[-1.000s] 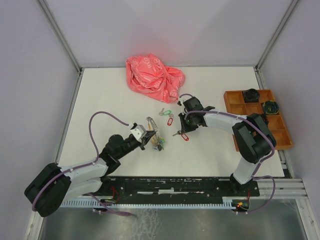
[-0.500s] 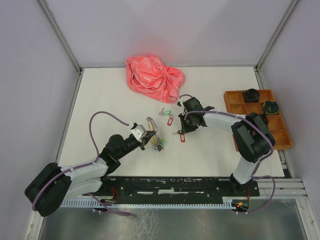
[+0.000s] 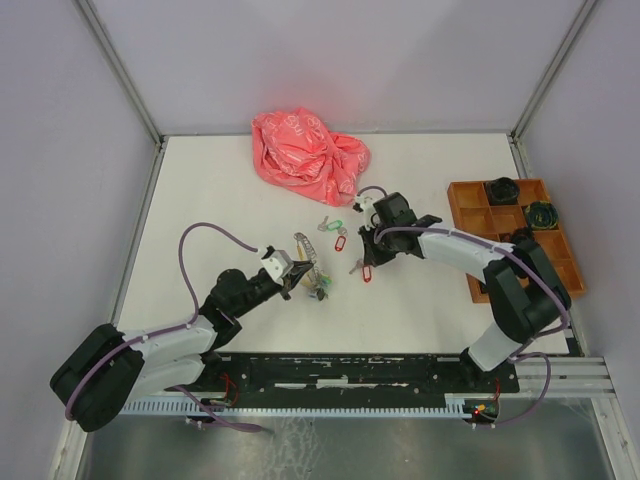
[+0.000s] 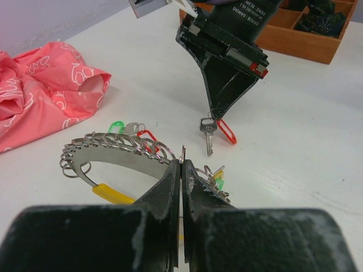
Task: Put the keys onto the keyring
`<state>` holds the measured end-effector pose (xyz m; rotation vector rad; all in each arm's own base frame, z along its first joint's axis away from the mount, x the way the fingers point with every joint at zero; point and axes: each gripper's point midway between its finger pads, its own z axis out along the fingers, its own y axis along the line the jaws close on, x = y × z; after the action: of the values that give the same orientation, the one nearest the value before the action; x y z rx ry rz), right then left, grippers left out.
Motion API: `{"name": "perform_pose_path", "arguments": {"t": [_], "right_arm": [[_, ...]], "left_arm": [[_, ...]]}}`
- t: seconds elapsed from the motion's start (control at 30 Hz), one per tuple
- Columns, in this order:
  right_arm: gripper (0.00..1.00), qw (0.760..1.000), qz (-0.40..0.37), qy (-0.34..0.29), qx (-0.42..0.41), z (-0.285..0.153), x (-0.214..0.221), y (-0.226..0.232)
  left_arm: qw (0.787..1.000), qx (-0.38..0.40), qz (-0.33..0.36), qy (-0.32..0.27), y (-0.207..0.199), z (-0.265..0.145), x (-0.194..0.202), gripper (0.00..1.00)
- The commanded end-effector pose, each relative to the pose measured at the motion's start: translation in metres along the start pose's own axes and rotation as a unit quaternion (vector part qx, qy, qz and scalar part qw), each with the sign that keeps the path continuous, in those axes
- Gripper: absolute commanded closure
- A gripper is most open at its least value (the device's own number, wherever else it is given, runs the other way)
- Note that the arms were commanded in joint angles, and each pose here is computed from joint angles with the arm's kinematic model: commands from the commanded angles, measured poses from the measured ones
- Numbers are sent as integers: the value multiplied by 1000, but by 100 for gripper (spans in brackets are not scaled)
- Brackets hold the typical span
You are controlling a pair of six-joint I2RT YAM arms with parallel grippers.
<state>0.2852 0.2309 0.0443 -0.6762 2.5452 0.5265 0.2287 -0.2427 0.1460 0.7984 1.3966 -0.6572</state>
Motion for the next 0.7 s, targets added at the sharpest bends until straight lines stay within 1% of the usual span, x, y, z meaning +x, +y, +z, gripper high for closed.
{"name": "perform_pose_path", "arguments": {"t": [0.0, 0.17, 0.33, 0.47, 0.57, 0.6, 0.67], "right_arm": [[99, 992, -82, -87, -47, -30, -30, 21], [99, 969, -156, -168, -93, -63, -46, 45], [99, 934, -233, -233, -137, -90, -50, 69], [99, 905, -254, -306, -152, -109, -58, 81], [99, 872, -286, -367, -149, -119, -61, 85], [99, 865, -290, -383, -142, -121, -61, 84], [99, 864, -281, -395, -135, -124, -60, 82]], "left_arm": [[997, 24, 30, -73, -5, 5, -38, 97], [992, 78, 50, -86, -21, 6, -43, 97], [987, 109, 66, -94, -28, 6, -48, 97], [985, 122, 73, -98, -28, 8, -55, 97], [984, 123, 75, -106, -26, 8, -61, 97], [984, 120, 78, -109, -25, 8, -63, 97], [984, 115, 81, -111, -22, 8, -66, 97]]}}
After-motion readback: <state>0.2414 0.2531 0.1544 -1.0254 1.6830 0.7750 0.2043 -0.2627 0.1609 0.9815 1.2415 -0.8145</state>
